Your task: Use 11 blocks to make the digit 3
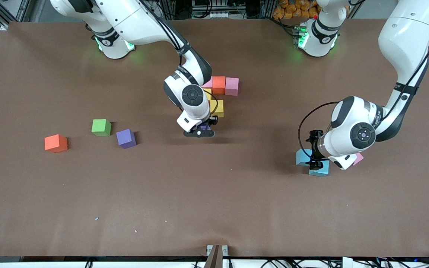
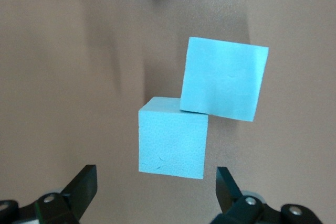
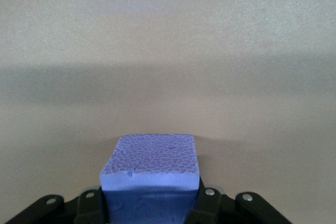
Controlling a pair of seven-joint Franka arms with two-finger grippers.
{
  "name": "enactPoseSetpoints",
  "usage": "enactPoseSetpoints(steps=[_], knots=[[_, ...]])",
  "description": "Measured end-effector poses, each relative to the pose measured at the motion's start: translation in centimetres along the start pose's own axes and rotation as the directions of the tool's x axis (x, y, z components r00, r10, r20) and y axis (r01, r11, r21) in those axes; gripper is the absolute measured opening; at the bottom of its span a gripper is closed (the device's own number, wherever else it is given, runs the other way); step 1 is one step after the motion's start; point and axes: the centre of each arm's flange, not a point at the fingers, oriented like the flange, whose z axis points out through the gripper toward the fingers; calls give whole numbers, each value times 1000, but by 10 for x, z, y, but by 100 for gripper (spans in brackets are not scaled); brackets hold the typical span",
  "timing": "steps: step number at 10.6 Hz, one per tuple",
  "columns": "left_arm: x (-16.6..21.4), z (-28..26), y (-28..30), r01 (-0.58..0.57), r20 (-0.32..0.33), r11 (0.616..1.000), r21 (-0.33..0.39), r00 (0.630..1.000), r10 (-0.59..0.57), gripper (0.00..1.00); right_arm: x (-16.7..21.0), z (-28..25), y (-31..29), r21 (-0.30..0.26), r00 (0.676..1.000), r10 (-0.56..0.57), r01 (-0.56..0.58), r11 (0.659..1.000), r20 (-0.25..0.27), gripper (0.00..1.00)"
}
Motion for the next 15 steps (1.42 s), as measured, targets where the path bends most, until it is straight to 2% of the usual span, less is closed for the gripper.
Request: enactPoseSetpoints(steps=[7,12,13,14,15], knots=[[1,33,3,-67,-55,998,1,996,67,100,0,0,0,0,1000,0,0,1000,0,53],[4,55,2,-87,-69,996,25,994,88,100,1,-1,3,-8,1000,5,-5,1000,7,53],[4,58,2,-90,-70,996,29,993,92,98,2,-1,4,-10,1000,6,-6,1000,8,53],[5,61,2,-90,-68,995,33,993,92,88,2,-1,4,-10,1000,6,-6,1000,8,53],[5,63,2,-90,-67,995,36,994,92,86,1,-1,4,-10,1000,5,-5,1000,8,53]])
